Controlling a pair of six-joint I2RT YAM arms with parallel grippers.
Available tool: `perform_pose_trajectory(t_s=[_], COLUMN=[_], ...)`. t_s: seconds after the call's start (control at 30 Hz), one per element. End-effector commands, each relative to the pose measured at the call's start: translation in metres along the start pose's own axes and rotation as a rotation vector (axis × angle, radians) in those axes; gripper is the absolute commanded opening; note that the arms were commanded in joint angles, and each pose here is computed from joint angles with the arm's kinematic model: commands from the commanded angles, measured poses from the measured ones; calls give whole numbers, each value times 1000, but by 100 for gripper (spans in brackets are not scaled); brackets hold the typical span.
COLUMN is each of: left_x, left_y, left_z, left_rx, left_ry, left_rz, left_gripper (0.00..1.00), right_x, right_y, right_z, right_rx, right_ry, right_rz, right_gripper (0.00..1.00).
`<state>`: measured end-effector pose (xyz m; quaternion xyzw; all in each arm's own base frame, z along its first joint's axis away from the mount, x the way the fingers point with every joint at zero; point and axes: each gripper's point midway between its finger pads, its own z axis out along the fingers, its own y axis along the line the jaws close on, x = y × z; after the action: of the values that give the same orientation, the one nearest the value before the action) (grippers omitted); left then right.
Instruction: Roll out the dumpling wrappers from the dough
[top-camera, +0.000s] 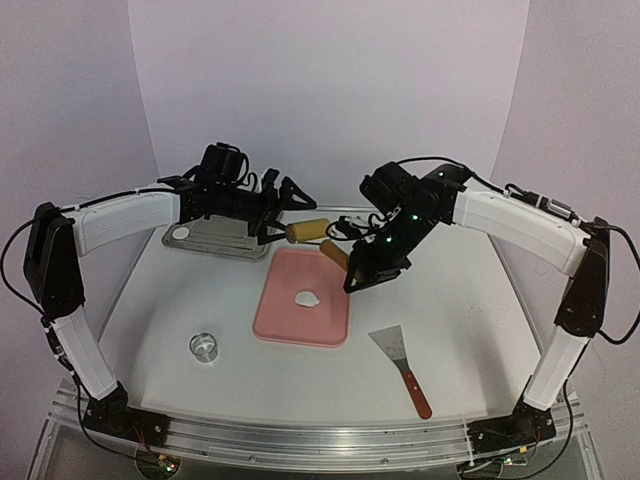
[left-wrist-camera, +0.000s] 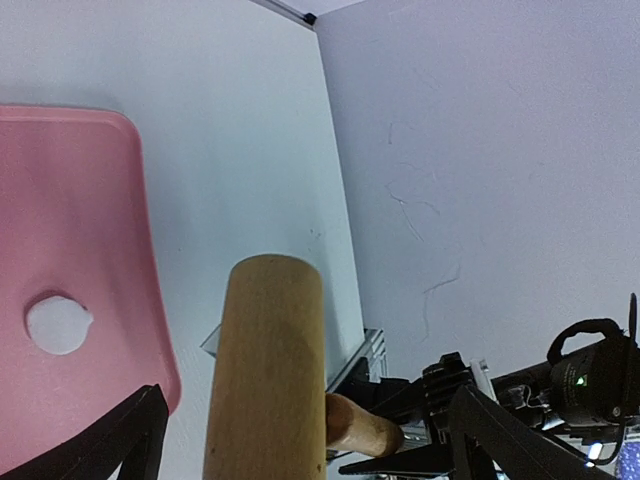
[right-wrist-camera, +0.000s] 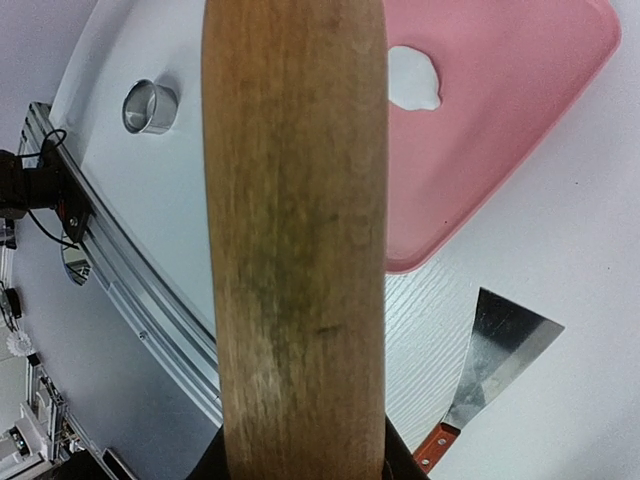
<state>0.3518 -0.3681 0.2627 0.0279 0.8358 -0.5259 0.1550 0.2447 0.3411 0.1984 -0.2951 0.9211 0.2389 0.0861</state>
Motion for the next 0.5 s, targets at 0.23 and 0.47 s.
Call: perform_pose_trajectory(t_s=[0.23,0.47], left_x=[32,36], left_y=[-5,-24], left_z=[28,21], left_rx=[147,259], left_ry=[258,267], left_rz=[-73,-89], left_gripper=[98,20], right_x=[-31,-39], right_y=[24,12], right_z=[-31,-27], right_rx=[-33,12], right_ry=[-153,-210], right_rz=[-93,-16], right_gripper=[0,6])
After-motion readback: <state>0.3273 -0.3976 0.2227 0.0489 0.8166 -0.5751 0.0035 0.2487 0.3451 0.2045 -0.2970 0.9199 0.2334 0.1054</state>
